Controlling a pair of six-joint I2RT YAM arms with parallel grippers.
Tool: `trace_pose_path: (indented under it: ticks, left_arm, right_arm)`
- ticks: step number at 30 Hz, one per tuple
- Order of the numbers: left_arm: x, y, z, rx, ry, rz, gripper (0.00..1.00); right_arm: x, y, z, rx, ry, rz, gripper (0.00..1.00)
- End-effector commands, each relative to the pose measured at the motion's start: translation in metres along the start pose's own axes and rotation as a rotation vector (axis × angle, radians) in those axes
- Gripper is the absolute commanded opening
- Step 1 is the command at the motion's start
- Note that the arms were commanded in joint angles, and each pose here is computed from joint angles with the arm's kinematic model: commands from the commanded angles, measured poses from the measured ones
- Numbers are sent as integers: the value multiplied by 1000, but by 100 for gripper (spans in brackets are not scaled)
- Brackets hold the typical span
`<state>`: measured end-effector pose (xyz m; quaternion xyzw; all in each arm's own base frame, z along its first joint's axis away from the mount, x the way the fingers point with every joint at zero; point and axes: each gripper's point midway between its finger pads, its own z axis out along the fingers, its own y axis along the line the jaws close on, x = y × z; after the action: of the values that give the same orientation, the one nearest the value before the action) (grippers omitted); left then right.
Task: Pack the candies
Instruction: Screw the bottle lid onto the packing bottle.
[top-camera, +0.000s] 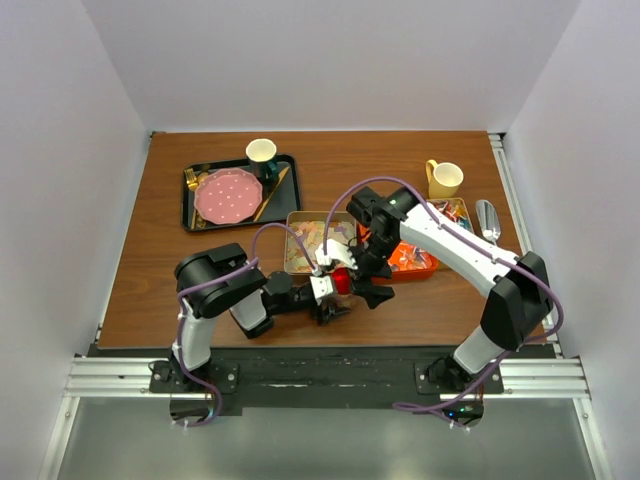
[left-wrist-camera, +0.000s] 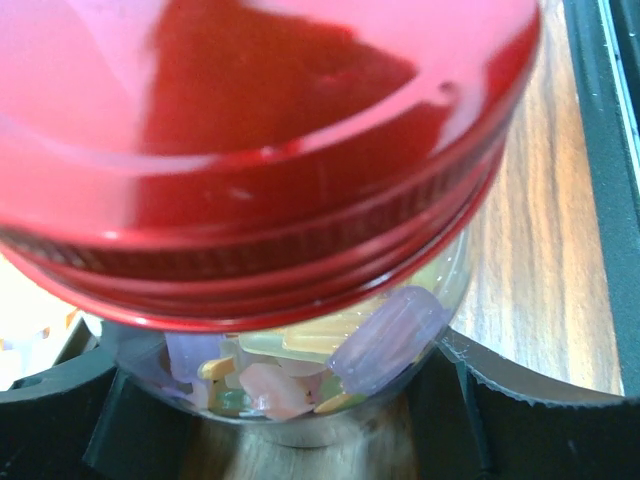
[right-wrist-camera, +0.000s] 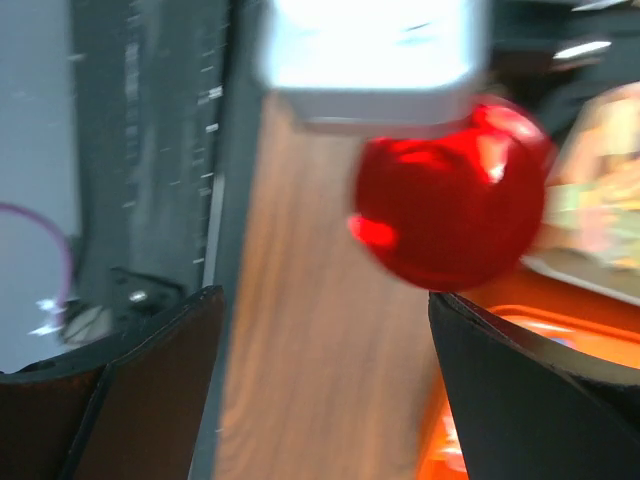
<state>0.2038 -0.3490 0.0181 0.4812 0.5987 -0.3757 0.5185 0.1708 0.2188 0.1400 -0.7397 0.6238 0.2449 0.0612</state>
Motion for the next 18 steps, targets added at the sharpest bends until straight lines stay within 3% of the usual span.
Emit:
trace_pose_path:
  ticks: [1, 9, 18]
  left_arm:
    - [41, 4, -9, -38, 133, -84, 0]
    - [43, 1, -8, -22, 137, -91, 0]
    - [44, -1, -8, -11, 140, -91, 0]
  right_arm:
    - [9, 33, -5, -67, 17, 49, 86]
    - [6, 10, -22, 23, -8, 69, 85]
    - [-50, -27, -31, 65, -151, 43, 87]
